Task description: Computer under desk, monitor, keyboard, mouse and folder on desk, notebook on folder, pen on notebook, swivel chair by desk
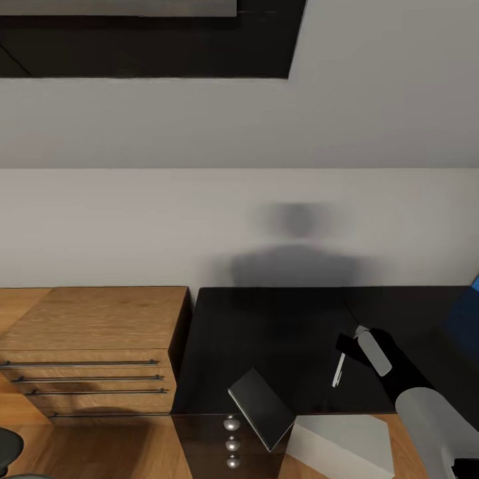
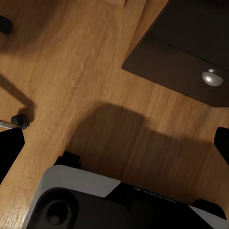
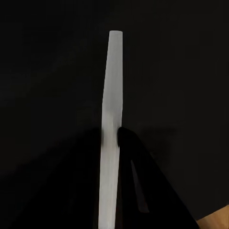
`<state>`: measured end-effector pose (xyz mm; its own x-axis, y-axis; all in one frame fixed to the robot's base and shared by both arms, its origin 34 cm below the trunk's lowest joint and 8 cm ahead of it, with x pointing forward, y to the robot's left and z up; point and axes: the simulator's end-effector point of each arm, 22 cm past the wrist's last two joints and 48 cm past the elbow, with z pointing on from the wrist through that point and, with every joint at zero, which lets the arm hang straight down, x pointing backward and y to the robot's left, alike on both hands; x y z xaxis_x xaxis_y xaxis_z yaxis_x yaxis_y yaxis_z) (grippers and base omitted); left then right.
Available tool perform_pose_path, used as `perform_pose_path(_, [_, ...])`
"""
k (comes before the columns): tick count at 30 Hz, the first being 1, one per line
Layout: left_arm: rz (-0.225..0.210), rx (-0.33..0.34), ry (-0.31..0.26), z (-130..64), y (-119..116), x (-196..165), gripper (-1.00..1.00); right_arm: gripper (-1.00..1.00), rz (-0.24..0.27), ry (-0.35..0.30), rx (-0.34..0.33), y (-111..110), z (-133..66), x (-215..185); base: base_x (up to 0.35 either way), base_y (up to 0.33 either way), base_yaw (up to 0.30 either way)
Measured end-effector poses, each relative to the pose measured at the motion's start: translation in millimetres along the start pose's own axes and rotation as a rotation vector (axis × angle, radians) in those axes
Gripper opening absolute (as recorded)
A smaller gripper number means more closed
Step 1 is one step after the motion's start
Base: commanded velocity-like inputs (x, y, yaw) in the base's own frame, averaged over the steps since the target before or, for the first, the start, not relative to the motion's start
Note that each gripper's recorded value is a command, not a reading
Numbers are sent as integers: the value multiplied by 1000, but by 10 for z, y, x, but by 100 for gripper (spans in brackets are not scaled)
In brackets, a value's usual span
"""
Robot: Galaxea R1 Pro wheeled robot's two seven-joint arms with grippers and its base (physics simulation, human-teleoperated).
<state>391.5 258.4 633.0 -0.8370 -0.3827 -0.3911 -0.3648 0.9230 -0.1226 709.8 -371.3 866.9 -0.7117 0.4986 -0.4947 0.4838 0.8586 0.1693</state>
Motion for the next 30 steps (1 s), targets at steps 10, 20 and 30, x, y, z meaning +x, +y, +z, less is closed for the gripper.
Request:
perform_pose_path(10, [0,0,1,94,-1,7,100,-100,1,-2,-1,11,93,21,0,0,0])
perform_pose_path(20, [1,0,0,195,-1,18,100,-100,16,-26,10,-35,221,24,0,0,0])
perform_pose_path(30, [1,0,0,301,2,34,100,-100,30,-44,19,-78,348,41,0,0,0])
